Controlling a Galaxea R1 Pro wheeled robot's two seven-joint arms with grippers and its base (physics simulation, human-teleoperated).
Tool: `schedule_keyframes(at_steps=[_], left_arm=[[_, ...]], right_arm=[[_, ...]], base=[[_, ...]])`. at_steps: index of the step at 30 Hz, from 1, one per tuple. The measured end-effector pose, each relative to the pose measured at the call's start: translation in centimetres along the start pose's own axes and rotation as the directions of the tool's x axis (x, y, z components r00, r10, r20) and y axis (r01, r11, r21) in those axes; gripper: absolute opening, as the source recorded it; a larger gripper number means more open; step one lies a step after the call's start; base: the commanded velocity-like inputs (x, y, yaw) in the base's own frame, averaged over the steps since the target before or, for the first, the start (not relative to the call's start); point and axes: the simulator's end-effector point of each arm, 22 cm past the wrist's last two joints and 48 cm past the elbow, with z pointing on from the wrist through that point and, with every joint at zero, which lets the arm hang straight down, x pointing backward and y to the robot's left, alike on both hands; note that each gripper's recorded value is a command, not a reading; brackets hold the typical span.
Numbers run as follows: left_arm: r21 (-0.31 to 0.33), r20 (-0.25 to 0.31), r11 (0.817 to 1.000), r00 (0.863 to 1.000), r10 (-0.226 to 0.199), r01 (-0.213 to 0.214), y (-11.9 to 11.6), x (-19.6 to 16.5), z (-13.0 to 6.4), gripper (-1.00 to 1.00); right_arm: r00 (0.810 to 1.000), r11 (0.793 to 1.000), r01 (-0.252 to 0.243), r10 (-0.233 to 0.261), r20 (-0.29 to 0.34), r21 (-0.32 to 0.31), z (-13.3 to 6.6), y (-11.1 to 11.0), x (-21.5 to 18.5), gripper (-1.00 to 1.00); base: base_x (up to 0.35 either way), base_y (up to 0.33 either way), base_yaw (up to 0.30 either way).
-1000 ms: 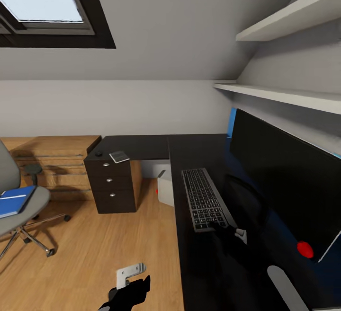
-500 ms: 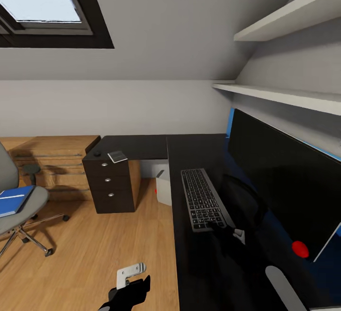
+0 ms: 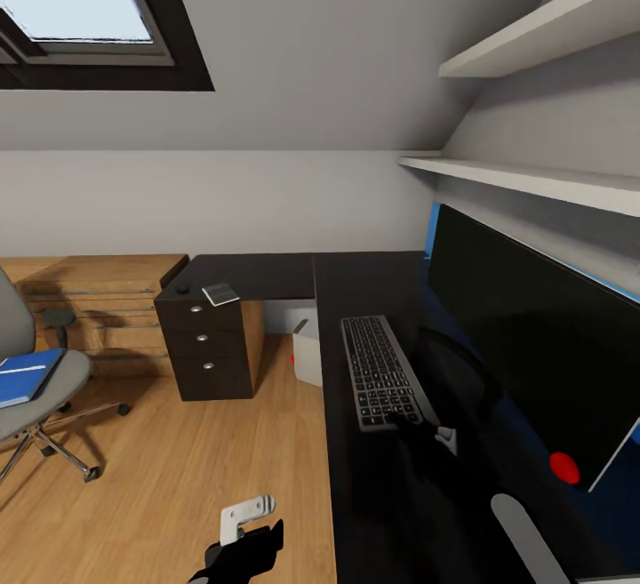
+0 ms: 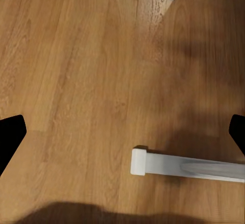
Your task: In the bedroom, organize the workspace by keeping the computer under the desk, ensuring the monitor is on the desk, placing the keyboard on the desk next to the monitor, placing the mouse on the desk next to the keyboard, moving the folder from the swivel chair onto the desk next to the mouse, stacking the notebook on top of the folder with the pen on top of the notebook, and positioning the swivel chair next to the desk.
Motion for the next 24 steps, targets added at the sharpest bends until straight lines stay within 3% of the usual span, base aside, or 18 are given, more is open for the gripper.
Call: schedule_keyframes(at_steps=[9,15,24], left_arm=[[-0.009,0.004,1.0,1.0,0.013,-0.013,0.7,-0.2,0.0,1.0],[-0.01,0.005,1.0,1.0,0.014,-0.014,0.8,-0.2,0.0,1.0],[-0.01,0.004,1.0,1.0,0.015,-0.015,0.9,-0.2,0.0,1.0]], right_arm=[[1.0,1.0,-0.014,0.014,-0.016,0.008,-1.1,-0.5,1.0,-1.0],[1.0,1.0,-0.002,0.002,-0.015,-0.025,-1.2,1.1,1.0,-1.0],[1.0,1.0,0.006,-0.006,-0.015,-0.013,-1.4,0.6,0.7,-1.0]], base=[[0.0,0.0,0.0],[0.0,0.0,0.0],[0.0,0.0,0.0]])
